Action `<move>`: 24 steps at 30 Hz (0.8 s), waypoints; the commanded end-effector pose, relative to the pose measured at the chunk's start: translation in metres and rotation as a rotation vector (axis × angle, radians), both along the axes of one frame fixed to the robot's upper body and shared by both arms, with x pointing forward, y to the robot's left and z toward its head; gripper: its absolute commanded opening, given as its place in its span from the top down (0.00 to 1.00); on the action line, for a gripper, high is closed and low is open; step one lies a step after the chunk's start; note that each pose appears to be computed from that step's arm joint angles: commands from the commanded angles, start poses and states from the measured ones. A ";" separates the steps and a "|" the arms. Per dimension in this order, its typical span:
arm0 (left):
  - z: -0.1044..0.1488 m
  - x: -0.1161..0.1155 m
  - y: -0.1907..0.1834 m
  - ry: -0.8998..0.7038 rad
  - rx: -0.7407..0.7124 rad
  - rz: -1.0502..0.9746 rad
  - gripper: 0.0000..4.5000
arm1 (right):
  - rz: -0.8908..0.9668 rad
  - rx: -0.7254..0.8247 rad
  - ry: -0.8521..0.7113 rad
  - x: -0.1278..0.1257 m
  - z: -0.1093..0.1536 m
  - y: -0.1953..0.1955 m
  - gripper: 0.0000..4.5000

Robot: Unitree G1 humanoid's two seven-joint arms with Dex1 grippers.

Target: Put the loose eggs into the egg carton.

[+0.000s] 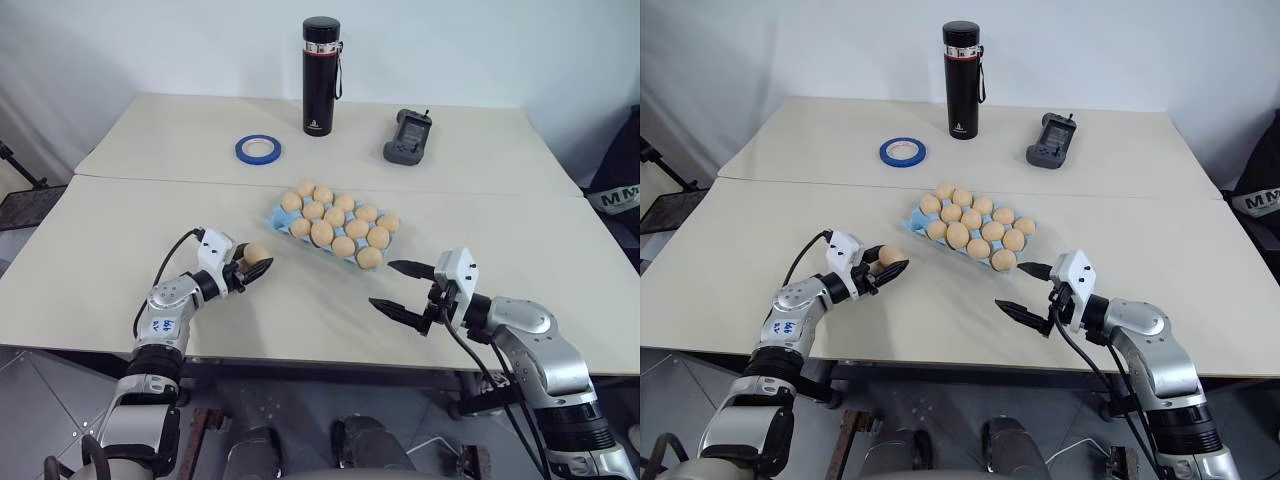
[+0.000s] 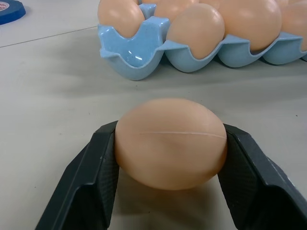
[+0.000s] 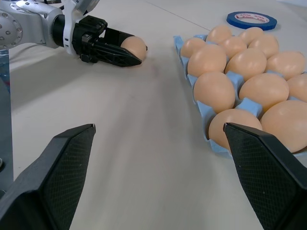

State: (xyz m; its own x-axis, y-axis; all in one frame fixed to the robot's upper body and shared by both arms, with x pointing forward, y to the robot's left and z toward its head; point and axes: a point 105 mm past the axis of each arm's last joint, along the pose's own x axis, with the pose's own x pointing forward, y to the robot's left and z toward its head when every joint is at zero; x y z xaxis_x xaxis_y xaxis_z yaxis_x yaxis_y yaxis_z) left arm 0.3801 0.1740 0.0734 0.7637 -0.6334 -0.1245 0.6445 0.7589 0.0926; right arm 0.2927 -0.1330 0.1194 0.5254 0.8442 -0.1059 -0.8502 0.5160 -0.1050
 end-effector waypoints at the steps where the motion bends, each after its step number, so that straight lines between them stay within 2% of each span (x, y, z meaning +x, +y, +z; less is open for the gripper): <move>1: 0.017 0.005 -0.008 -0.072 -0.019 -0.002 0.44 | 0.000 0.008 -0.059 0.002 0.014 -0.002 0.00; 9: 0.044 0.020 -0.020 -0.174 -0.056 0.045 0.44 | -0.003 0.010 -0.062 0.005 0.013 -0.002 0.00; 15: 0.070 0.039 -0.025 -0.236 -0.049 0.069 0.44 | -0.009 0.009 -0.064 0.007 0.011 -0.005 0.00; 24: 0.083 0.059 -0.036 -0.233 -0.048 0.066 0.44 | -0.021 0.011 -0.064 0.008 0.005 -0.008 0.00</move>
State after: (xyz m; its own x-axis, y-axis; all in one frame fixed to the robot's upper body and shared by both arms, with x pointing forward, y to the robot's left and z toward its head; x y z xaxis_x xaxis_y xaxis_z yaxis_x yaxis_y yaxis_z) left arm 0.4355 0.1413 0.1426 0.8134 -0.5796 0.0483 0.5648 0.8070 0.1728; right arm 0.2999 -0.1411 0.1139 0.5470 0.8311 -0.1000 -0.8360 0.5365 -0.1151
